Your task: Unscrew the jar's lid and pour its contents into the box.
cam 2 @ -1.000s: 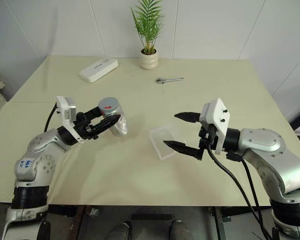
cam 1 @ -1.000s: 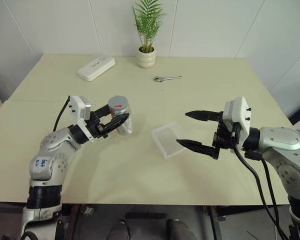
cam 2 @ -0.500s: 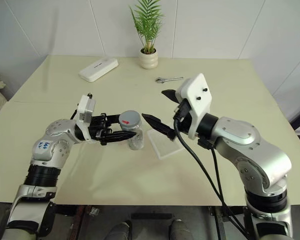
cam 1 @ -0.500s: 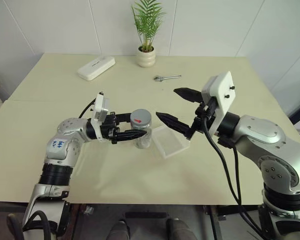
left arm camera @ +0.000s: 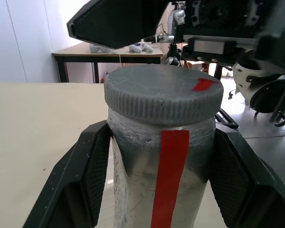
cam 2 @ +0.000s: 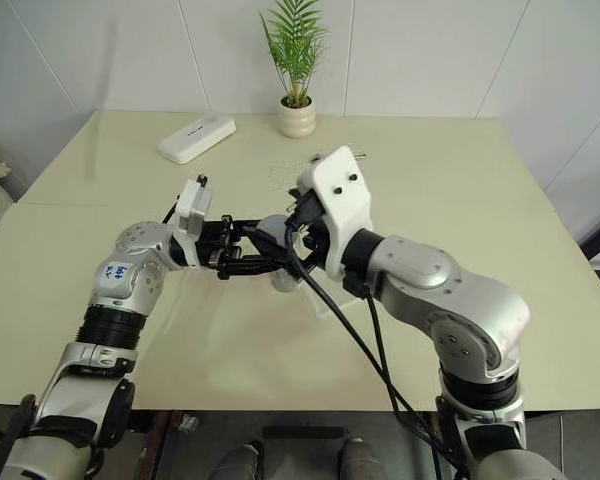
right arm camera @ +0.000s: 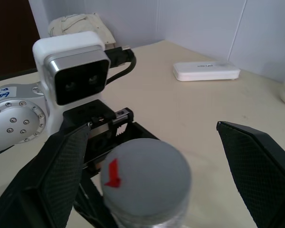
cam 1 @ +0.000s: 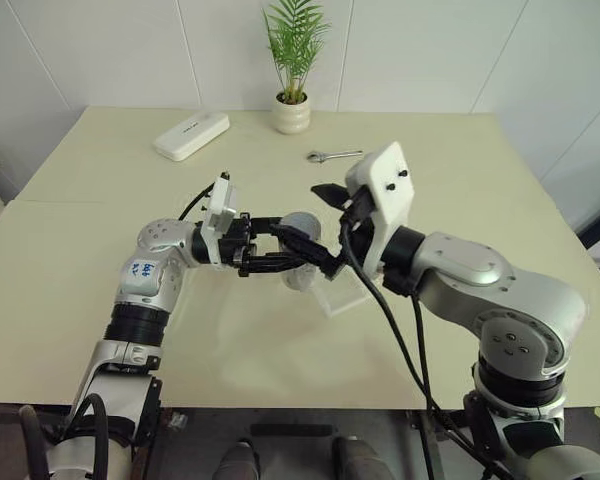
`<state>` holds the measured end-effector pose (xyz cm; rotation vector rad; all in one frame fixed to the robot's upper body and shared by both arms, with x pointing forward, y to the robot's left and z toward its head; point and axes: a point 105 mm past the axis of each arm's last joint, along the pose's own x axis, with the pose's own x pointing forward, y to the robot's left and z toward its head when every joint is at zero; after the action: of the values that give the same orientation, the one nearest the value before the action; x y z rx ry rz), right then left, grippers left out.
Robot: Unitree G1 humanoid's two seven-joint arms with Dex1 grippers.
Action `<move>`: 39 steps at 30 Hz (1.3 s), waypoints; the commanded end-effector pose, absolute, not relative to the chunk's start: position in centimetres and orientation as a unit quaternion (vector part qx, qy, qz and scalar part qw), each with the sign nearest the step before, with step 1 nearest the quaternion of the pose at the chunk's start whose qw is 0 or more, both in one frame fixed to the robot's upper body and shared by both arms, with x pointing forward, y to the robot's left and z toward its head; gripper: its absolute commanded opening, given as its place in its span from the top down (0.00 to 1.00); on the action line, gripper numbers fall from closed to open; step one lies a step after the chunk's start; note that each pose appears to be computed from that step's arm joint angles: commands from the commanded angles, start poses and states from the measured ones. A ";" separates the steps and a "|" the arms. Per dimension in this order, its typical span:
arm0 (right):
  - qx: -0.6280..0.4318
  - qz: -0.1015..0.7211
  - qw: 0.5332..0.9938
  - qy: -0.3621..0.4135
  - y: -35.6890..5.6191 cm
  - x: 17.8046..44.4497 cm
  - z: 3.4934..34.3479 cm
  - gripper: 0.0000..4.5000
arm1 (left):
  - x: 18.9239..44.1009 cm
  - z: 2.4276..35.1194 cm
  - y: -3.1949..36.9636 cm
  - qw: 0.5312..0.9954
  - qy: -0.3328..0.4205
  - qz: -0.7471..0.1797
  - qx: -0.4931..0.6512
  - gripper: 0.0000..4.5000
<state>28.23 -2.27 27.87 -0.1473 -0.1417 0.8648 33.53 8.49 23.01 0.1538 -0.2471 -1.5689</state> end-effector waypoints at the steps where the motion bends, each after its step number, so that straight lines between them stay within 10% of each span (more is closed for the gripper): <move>1: -0.070 0.387 0.914 -0.096 -2.1 28.2 28.6 0.00 | 33.5 24.1 8.0 0.693 -0.127 -0.706 0.076 0.42; 34: -0.049 0.391 0.914 -0.097 -1.3 28.0 27.0 0.00 | 33.5 24.5 8.1 0.696 -0.116 -0.706 0.060 0.42; 39: -0.041 0.396 0.911 -0.108 -1.2 27.8 27.3 0.28 | 33.3 24.5 8.1 0.696 -0.118 -0.705 0.059 0.42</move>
<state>28.71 -1.71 26.34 -0.0969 -0.1636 0.7753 33.80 8.10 23.11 0.1040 -0.2036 -1.5725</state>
